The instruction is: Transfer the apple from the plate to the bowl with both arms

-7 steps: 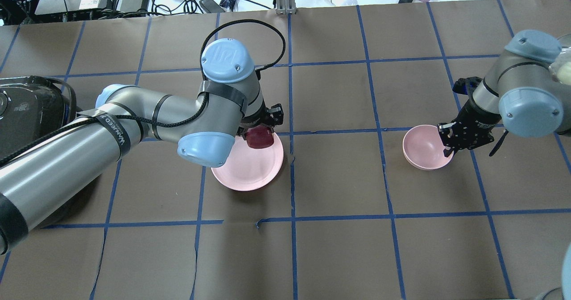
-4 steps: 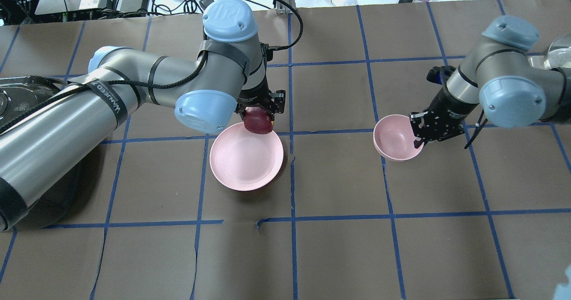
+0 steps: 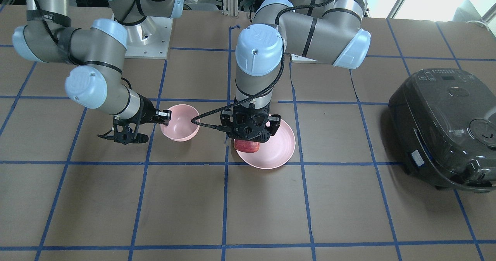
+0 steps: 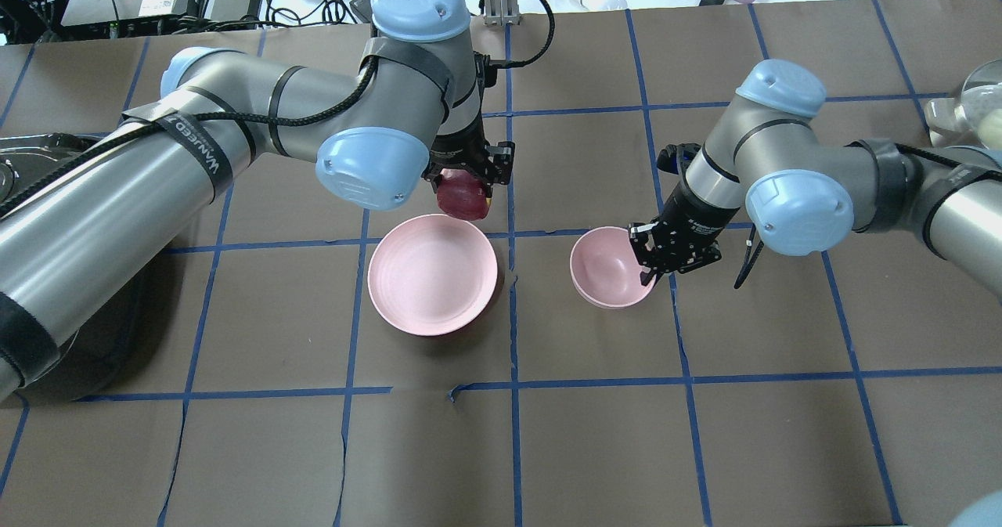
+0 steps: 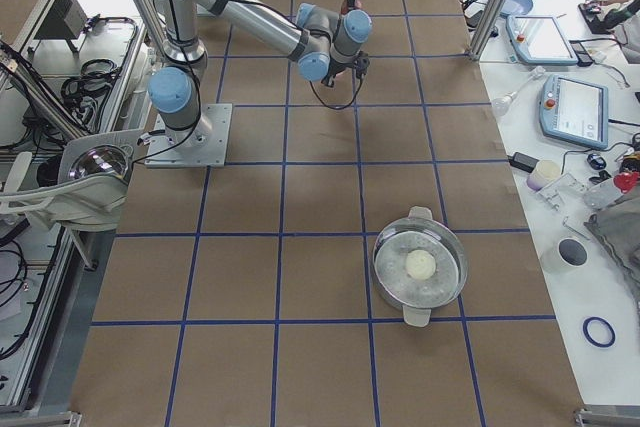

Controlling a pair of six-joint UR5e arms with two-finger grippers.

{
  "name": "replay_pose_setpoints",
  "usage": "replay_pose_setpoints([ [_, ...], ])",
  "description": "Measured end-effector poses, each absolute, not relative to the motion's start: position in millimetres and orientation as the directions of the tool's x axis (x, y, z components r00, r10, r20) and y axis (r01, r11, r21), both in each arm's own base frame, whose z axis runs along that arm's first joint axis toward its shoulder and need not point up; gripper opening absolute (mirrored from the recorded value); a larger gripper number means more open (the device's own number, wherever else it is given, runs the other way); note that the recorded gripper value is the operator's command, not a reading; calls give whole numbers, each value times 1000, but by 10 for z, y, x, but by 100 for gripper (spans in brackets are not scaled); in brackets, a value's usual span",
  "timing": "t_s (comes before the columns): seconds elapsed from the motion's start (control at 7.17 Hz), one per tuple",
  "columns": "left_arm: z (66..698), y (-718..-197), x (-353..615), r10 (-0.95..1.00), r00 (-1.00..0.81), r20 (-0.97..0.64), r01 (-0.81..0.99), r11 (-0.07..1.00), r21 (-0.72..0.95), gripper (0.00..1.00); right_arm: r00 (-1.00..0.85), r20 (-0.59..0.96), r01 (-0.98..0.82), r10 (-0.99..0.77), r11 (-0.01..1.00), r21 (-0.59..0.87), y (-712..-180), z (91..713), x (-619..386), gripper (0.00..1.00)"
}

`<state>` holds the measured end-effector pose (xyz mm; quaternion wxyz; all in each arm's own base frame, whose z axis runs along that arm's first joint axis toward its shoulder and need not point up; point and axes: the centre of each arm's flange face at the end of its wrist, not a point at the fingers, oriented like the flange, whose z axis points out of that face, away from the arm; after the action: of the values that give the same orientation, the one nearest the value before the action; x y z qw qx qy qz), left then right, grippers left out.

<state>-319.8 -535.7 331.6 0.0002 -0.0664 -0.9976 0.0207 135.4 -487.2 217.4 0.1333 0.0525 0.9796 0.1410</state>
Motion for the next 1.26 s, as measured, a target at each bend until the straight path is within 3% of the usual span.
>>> replay_pose_setpoints([
  [0.14, 3318, -5350, -3213, 131, -991, -2, 131, 991, -41, 0, -960, -243, 65, 142, 952, 298, -4842, 2093, 1419, 32],
  [0.28, 3322, -5335, -3244, 111, -994, 0, 111, 993, -42, 0, -960, -235, 76, 150, 952, 298, -4842, 2051, 1440, 99],
  [0.7, 3314, -5161, -3564, -82, -992, 98, -83, 997, -6, 0, -964, -220, 95, 148, 967, 235, -4973, 2189, 1393, 100],
  [1.26, 3014, -4798, -4375, -311, -925, 217, -297, 950, 94, 0, -992, 6, 126, 126, 977, 170, -5367, 2896, 569, 100],
])
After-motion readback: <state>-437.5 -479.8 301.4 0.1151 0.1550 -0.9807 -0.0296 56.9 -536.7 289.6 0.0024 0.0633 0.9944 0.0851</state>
